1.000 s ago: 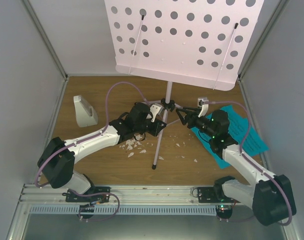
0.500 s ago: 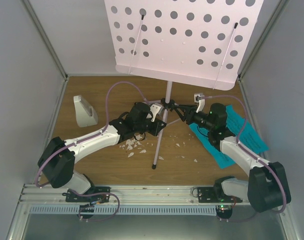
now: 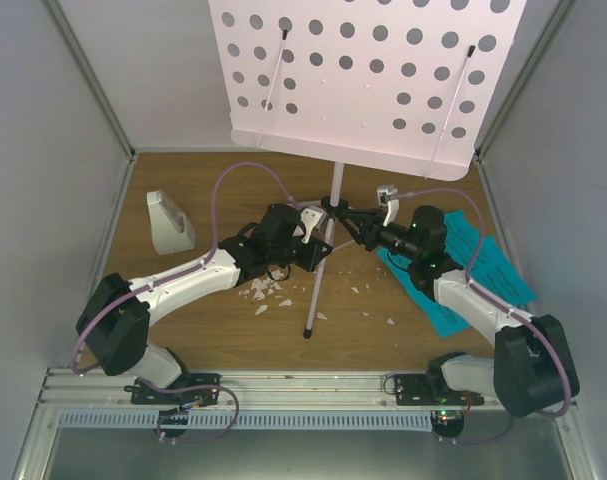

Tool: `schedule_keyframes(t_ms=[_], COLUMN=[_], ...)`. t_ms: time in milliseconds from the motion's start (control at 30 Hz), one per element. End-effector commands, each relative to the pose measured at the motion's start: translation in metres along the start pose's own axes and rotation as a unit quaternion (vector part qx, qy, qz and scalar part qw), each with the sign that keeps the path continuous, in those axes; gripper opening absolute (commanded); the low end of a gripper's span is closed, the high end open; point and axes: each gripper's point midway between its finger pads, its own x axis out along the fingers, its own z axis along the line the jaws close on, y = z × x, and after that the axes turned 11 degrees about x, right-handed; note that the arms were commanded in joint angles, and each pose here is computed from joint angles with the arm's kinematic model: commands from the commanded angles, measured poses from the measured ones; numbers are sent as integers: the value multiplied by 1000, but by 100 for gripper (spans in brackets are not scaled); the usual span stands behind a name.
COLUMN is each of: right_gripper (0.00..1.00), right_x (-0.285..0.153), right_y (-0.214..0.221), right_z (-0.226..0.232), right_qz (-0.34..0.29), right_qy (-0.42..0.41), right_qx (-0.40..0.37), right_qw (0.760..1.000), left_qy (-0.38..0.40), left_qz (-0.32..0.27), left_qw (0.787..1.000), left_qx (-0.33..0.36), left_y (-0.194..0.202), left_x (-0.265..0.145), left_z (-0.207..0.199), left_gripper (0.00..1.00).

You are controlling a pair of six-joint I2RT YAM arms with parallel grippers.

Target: Pack up the instrument practice props

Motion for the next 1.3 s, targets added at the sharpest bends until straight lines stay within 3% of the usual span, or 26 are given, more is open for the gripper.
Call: schedule_keyframes(t_ms=[0, 200, 267, 633, 867, 967, 1033, 1100, 1133, 1267], right_gripper=[31, 6, 2, 5, 9, 11, 18, 46, 55, 72], right_x=[4, -1, -3, -7, -6, -12, -19, -28, -34, -51], right_y=[-12, -6, -3, 0, 4, -8, -17, -26, -29, -17], right_z=[6, 6, 3, 0, -16, -6, 12, 27, 34, 45], right_qz=[-12, -8, -2, 11, 36, 11, -23, -63, -82, -112], right_qy=[0, 11, 21, 116, 178, 181, 158, 139, 127, 57], right_qx=[-43, -80, -103, -305, -367, -359, -340, -311, -297, -189], right_qw=[999, 997, 994, 945, 913, 915, 927, 938, 943, 974], left_qy=[-2, 0, 0, 3, 1, 0, -1, 0, 0, 0], left_qz=[-9, -2, -3, -8, -6, -4, -4, -5, -4, -6], left_qw=[1000, 1000, 1000, 1000, 1000, 1000, 1000, 1000, 1000, 1000], left_qx=[8, 9, 7, 5, 4, 3, 2, 1, 0, 1], left_y=[-10, -9, -10, -13, -11, -10, -10, -10, -10, -11], left_x=[1, 3, 2, 2, 2, 2, 2, 3, 3, 3], left_z=[2, 2, 1, 0, 1, 2, 2, 2, 2, 2], left_gripper=[0, 0, 0, 0, 0, 0, 0, 0, 0, 0])
